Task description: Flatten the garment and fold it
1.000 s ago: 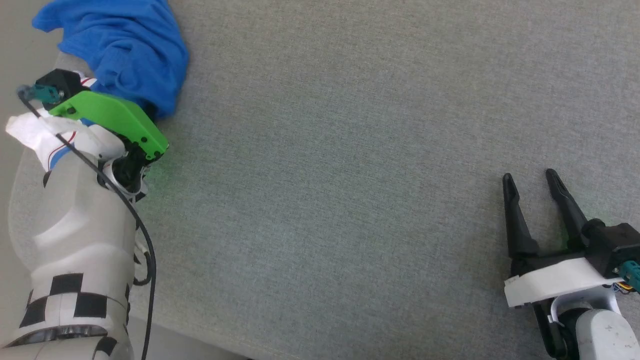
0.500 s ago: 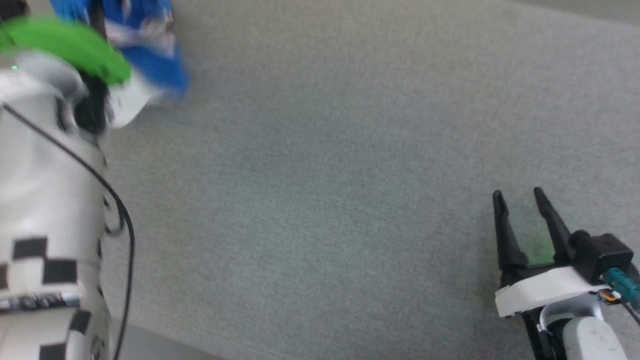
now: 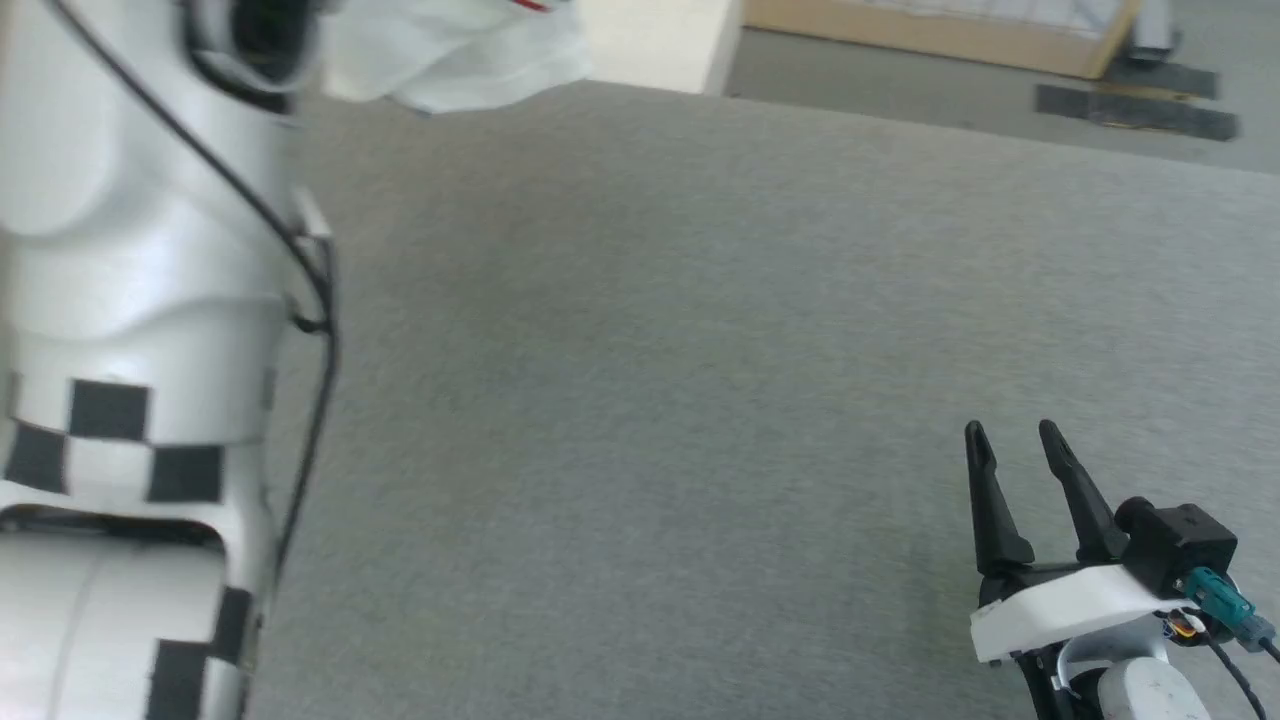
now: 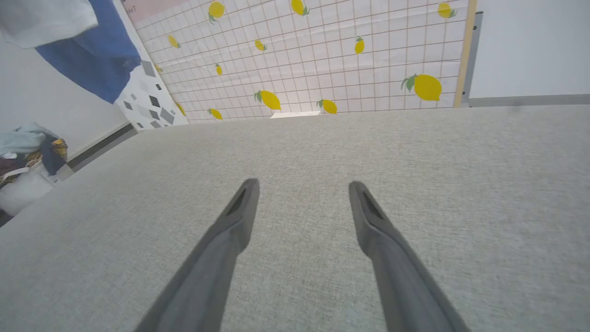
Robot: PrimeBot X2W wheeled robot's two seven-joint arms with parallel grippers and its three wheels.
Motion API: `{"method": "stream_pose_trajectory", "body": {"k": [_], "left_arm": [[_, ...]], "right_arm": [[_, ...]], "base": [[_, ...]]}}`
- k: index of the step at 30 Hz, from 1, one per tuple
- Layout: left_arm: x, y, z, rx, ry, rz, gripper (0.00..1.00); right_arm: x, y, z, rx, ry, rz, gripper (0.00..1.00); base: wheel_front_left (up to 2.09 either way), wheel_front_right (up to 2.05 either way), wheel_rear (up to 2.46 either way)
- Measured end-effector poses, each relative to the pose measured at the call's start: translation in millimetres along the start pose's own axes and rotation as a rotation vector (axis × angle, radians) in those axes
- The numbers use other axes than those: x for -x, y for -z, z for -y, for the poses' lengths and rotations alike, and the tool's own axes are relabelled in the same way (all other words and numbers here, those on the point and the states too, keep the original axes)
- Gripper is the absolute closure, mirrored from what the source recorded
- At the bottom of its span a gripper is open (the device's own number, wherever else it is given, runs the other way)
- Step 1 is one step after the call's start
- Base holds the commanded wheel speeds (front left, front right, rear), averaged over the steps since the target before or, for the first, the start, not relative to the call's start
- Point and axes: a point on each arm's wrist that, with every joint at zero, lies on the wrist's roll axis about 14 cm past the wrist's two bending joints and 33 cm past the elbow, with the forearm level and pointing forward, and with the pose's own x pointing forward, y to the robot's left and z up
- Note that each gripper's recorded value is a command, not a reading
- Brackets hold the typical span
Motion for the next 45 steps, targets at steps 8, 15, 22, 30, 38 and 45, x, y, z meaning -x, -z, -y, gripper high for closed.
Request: {"method": "stream_pose_trajectory", "body": {"k": [8,15,22,30,38,45], "left_arm": [[12,95,118,0.059,0.296,-0.255,1.00],[80,244,172,0.153,0.400,-0.666,1.00],[155,335,189,0.222,0.391,-0.955,0.00],[99,260,162,0.446,0.243,-0.585,0.00],[97,187,56,0.397,-0.031,-0.226,0.00],[152,193,-2,0.123,-0.206,-0.090,0.00]], "right_arm": [[36,-28,49,0.024,0.161,0.078,0.00],[72,-35,81,0.024,0.279,0.101,0.00],[94,-37,97,0.012,0.350,0.112,0.00],[93,-39,93,0.008,0.337,0.123,0.00],[92,-44,84,0.007,0.308,0.139,0.00],[91,-45,80,0.005,0.295,0.141,0.00]], "base": [[0.00,0.00,0.00],[0.00,0.00,0.00],[0.00,0.00,0.00],[0.00,0.00,0.00],[0.00,0.00,0.00],[0.00,0.00,0.00]]}}
